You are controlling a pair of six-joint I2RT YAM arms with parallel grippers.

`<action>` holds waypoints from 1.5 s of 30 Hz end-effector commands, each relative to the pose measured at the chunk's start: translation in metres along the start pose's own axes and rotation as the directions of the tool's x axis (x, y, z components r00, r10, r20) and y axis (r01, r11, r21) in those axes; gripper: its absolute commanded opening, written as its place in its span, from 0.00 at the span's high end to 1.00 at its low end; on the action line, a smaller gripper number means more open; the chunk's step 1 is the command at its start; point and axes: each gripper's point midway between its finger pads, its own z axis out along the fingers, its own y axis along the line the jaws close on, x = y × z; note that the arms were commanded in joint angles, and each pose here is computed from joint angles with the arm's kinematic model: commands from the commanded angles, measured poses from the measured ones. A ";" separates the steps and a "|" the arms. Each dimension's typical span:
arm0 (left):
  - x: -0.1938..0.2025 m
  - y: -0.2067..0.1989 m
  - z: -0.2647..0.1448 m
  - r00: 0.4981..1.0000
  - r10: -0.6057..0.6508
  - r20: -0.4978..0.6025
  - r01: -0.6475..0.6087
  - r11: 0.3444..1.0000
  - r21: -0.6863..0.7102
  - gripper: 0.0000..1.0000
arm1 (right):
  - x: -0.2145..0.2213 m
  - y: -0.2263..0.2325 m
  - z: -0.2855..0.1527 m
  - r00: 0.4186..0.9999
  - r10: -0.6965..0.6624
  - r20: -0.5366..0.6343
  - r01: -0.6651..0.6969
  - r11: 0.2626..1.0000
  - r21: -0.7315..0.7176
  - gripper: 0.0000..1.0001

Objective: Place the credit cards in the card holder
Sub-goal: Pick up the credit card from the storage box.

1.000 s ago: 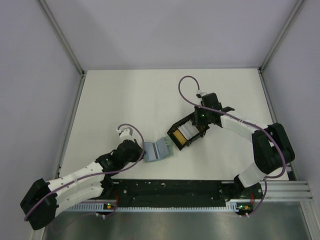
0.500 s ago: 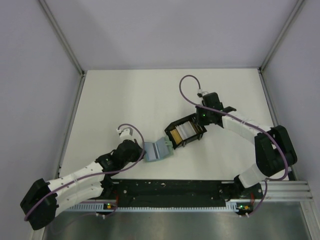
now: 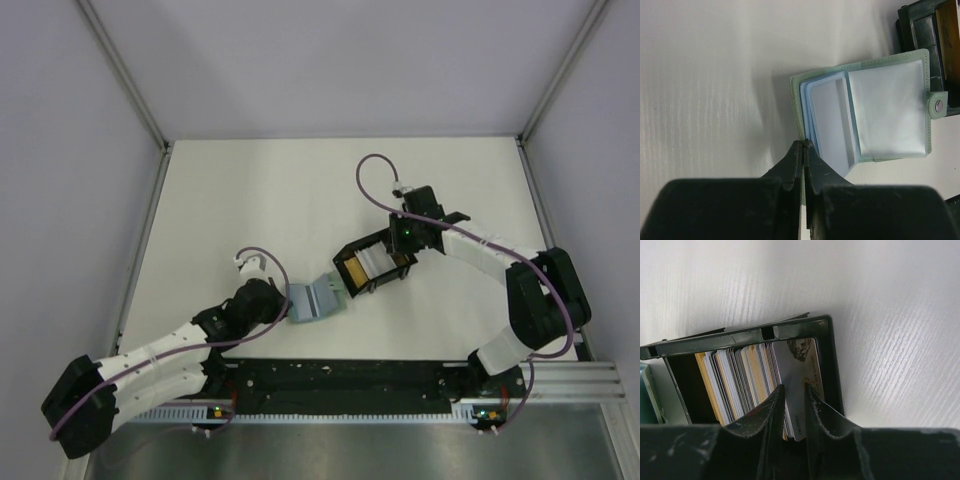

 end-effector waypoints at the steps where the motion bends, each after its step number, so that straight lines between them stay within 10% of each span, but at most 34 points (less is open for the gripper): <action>1: -0.017 -0.019 0.000 0.999 -0.010 0.045 0.008 0.998 0.057 1.00 | -0.010 -0.004 0.000 1.000 -0.018 0.017 0.018 1.000 0.026 0.79; 15: -0.015 -0.020 0.000 0.999 -0.010 0.040 0.007 0.998 0.063 1.00 | -0.001 0.006 0.016 0.999 0.023 -0.029 -0.024 0.999 -0.034 0.53; 45: -0.015 -0.019 0.001 0.999 -0.013 0.041 0.011 0.998 0.063 1.00 | -0.016 0.021 -0.010 0.999 0.021 0.044 -0.017 0.995 -0.098 0.90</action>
